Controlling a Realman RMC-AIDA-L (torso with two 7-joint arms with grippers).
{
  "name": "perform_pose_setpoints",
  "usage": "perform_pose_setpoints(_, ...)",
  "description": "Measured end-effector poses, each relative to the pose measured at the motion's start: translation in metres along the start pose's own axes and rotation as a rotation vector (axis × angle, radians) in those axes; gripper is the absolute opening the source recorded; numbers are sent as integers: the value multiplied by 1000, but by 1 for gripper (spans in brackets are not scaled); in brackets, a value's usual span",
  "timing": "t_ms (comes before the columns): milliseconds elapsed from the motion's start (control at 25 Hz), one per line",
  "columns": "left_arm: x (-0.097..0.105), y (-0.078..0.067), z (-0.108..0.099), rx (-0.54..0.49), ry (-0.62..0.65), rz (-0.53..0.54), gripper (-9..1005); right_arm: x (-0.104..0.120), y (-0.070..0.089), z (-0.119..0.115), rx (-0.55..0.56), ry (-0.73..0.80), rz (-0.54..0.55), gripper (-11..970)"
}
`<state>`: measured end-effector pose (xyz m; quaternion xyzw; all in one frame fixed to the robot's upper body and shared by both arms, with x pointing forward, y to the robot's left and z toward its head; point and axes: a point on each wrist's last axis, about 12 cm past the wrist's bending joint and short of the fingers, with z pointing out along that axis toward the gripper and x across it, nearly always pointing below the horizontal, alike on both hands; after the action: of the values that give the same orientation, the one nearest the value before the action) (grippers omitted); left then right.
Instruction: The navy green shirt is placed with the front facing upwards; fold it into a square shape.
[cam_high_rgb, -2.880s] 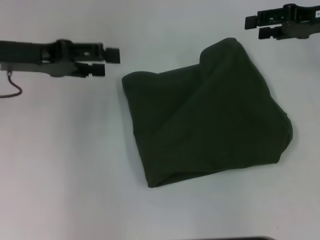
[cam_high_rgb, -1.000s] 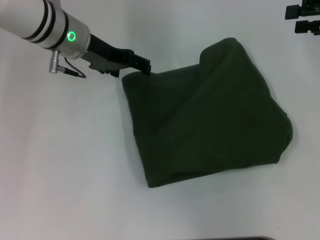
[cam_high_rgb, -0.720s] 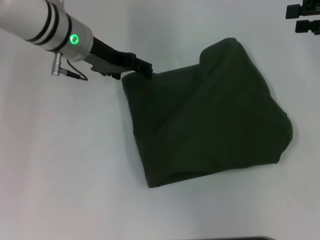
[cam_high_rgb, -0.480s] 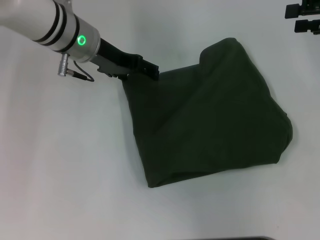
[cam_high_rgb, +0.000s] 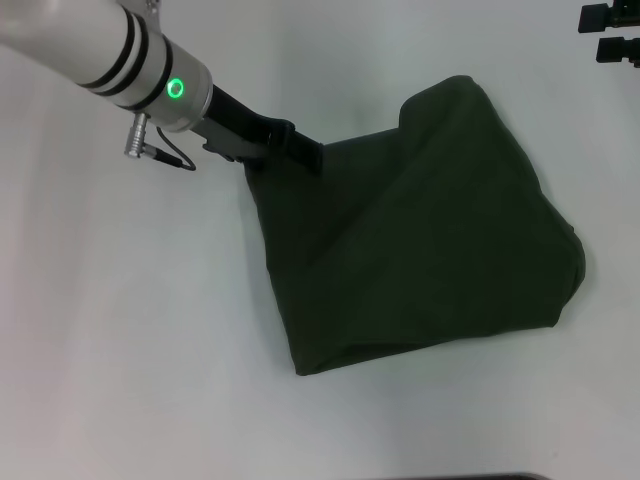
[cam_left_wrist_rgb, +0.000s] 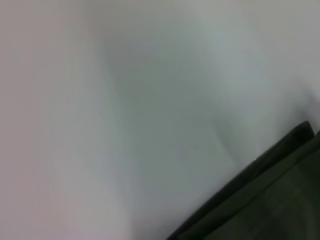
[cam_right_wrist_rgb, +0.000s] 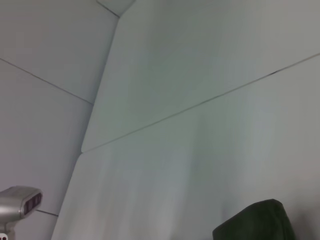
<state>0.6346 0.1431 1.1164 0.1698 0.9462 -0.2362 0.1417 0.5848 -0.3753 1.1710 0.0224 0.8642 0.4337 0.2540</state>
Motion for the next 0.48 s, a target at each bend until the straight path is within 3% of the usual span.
perform_pose_setpoints(360, -1, -5, 0, -5, 20, 34, 795, 0, 0, 0, -1, 0, -1, 723)
perform_pose_setpoints(480, -2, -5, 0, -5, 21, 36, 672, 0, 0, 0, -2, -1, 0, 723)
